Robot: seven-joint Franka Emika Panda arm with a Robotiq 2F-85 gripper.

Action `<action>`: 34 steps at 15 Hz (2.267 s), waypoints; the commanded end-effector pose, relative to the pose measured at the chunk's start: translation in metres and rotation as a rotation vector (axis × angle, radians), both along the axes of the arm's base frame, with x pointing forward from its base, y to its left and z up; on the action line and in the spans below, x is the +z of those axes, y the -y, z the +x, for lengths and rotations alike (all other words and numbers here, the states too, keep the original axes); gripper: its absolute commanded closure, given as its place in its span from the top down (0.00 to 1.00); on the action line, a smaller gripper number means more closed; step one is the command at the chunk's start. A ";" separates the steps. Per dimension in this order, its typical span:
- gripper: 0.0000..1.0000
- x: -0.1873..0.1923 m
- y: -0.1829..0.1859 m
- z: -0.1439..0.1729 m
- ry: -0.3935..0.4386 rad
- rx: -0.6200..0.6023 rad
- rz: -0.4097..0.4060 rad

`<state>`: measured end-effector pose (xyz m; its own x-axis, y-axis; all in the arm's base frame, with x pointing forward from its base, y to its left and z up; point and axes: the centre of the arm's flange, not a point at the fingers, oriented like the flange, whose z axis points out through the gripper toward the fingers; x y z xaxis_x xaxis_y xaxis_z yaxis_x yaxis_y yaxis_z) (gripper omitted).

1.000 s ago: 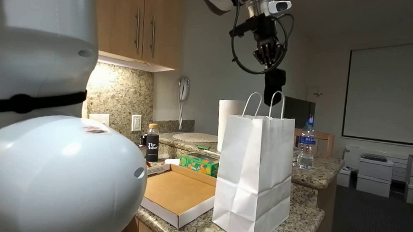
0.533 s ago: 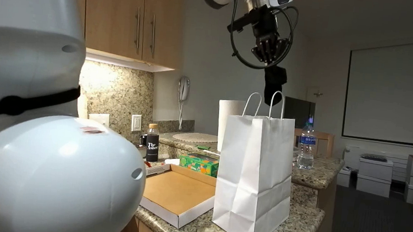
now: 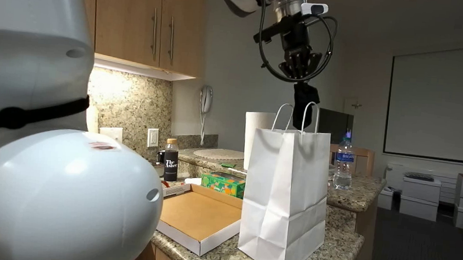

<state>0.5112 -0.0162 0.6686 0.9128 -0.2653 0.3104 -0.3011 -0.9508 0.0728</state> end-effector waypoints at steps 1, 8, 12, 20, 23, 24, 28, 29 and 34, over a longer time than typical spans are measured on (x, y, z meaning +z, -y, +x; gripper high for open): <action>0.08 -0.006 0.001 -0.018 -0.041 0.059 -0.013; 0.54 0.008 0.002 -0.023 -0.052 0.062 -0.012; 0.80 0.035 -0.005 -0.027 -0.007 0.076 -0.010; 1.00 0.054 -0.080 -0.052 -0.020 0.217 -0.017; 1.00 0.048 -0.120 -0.065 -0.024 0.262 -0.013; 1.00 0.045 -0.130 -0.068 -0.031 0.271 -0.006; 1.00 0.027 -0.157 -0.078 -0.057 0.257 0.013; 1.00 0.024 -0.162 -0.079 -0.063 0.252 0.018; 1.00 0.019 -0.172 -0.068 -0.073 0.252 0.002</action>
<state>0.4429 0.1562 0.6873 0.9701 -0.0278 0.2412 -0.0493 -0.9952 0.0839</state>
